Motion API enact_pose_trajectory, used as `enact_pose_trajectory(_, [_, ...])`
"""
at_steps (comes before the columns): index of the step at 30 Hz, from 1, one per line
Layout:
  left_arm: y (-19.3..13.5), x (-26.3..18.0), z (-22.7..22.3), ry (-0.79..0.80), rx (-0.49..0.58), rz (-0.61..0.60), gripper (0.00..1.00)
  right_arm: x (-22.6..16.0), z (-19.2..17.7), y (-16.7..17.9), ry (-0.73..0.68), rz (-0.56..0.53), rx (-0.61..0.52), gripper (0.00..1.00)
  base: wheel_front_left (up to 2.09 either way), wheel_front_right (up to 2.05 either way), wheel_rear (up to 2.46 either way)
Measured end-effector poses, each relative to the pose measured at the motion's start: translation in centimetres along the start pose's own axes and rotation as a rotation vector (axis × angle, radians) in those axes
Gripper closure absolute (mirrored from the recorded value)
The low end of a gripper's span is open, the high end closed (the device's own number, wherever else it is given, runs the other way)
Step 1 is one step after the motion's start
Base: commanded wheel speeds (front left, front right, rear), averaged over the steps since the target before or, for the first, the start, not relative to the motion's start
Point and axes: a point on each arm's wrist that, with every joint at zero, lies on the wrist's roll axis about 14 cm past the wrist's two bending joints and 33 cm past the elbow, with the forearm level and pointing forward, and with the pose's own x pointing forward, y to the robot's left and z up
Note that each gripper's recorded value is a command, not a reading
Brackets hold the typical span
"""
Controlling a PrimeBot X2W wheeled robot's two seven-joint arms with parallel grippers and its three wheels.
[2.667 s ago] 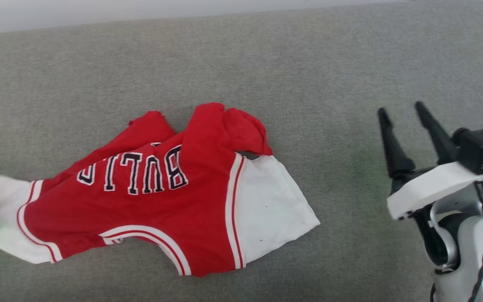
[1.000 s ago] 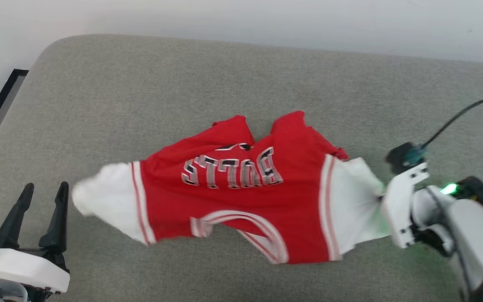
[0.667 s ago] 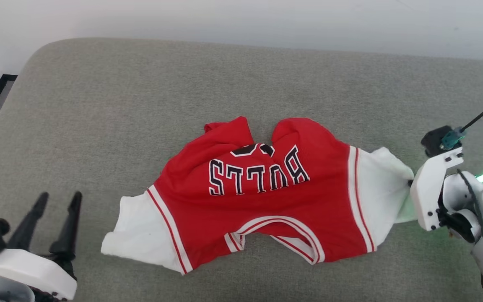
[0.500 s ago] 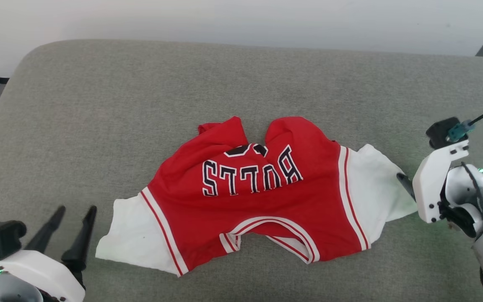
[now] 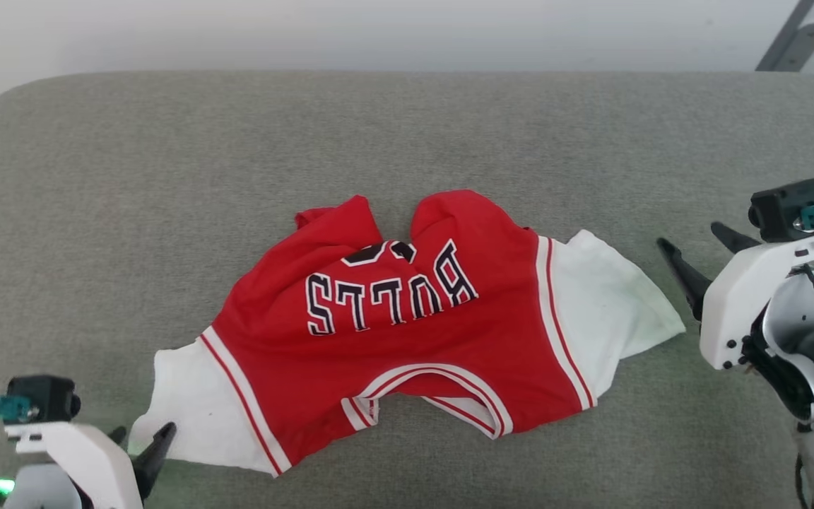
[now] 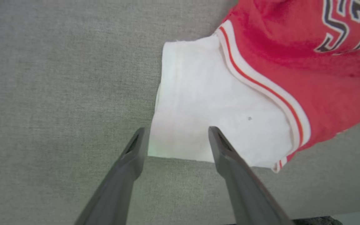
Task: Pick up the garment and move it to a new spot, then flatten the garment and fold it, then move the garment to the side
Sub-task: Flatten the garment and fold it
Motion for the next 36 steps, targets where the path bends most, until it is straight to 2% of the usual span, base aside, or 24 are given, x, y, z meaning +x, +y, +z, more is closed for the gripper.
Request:
enact_pose_trajectory(6, [0.8, 2.0, 0.3, 0.081, 0.051, 0.029, 0.0, -2.1, 2.8, 0.4, -0.183, -0.018, 0.03, 0.0, 0.0, 0.0, 0.0])
enact_pose_trajectory(14, [0.9, 4.2, -1.8, 0.272, 0.026, 0.04, 0.0, -4.7, 4.7, -1.2, -0.393, -0.116, 0.081, 0.0, 0.0, 0.0, 0.0])
enact_pose_trajectory(18, [1.1, 4.6, -2.3, 0.339, 0.013, 0.058, 0.0, -5.1, 3.3, -1.9, -0.386, -0.152, 0.117, 0.0, 0.0, 0.0, 0.0])
enact_pose_trajectory(22, [0.7, 4.9, -2.6, 0.38, 0.001, 0.05, 0.0, -4.3, 0.7, -1.5, -0.275, -0.138, 0.121, 0.0, 0.0, 0.0, 0.0])
enact_pose_trajectory(23, [0.6, 5.0, -2.6, 0.389, -0.009, 0.046, 0.1, -4.1, 0.0, -1.5, -0.242, -0.135, 0.115, 0.0, 0.0, 0.0, 0.0])
enact_pose_trajectory(24, [0.4, 5.0, -2.6, 0.392, -0.012, 0.037, 1.0, -3.8, -0.6, -1.4, -0.209, -0.127, 0.117, 0.0, 0.0, 0.0, 0.0])
enact_pose_trajectory(31, [-0.5, 5.2, -2.9, 0.401, -0.034, -0.003, 1.0, -1.7, -4.7, -0.1, 0.019, -0.043, 0.102, 0.0, 0.0, 0.0, 0.0])
enact_pose_trajectory(36, [-0.5, 5.2, -2.8, 0.388, -0.025, -0.004, 1.0, 0.0, -6.4, -0.6, 0.144, -0.026, 0.058, 0.0, 0.0, 0.0, 0.0])
